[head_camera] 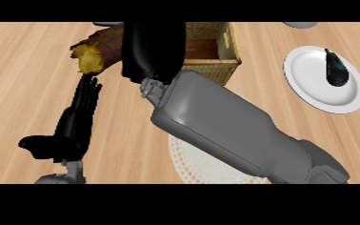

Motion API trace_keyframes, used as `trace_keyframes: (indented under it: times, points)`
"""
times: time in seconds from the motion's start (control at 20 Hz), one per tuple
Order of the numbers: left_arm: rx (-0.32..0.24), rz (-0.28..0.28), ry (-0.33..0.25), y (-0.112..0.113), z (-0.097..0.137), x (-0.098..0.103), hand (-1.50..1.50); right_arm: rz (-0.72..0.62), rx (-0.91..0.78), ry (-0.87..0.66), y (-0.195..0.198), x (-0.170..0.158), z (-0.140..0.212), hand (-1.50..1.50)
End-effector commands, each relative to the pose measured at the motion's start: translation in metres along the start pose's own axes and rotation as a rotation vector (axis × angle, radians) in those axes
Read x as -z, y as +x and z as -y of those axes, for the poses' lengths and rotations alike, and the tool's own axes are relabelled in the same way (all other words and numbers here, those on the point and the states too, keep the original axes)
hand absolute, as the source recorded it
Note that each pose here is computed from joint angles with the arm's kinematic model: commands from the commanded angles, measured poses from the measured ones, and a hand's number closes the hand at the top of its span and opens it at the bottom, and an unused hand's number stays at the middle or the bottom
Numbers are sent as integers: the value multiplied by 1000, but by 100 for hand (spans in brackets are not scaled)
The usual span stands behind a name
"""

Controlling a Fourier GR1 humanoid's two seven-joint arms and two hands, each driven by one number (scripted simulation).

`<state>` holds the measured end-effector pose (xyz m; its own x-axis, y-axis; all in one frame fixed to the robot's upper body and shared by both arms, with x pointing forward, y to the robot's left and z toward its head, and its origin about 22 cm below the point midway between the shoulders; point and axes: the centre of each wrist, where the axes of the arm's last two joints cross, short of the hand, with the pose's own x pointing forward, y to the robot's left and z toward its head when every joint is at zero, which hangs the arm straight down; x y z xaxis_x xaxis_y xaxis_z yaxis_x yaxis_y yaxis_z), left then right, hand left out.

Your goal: Pick the sweet potato from the placemat and place it in the basket

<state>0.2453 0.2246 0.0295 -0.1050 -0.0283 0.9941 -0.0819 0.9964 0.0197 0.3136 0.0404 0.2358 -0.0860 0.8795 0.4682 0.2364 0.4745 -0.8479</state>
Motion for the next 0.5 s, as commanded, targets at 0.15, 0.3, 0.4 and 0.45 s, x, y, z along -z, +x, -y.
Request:
trace_keyframes:
  times: [0.15, 0.3, 0.4, 0.45]
  points:
    - [-7, 19, 8, 3, -10, -1, 0, -133, -58, 30, -15, 18, -17, 150]
    - [9, -9, 5, -10, -2, -12, 0, -143, -66, 50, -19, 18, -28, 150]
    - [-8, 3, 2, 3, -18, -7, 0, -139, -22, 42, -41, 22, -33, 150]
    - [-12, 1, 1, 1, -14, -15, 0, -133, -2, 33, -40, 25, -30, 150]
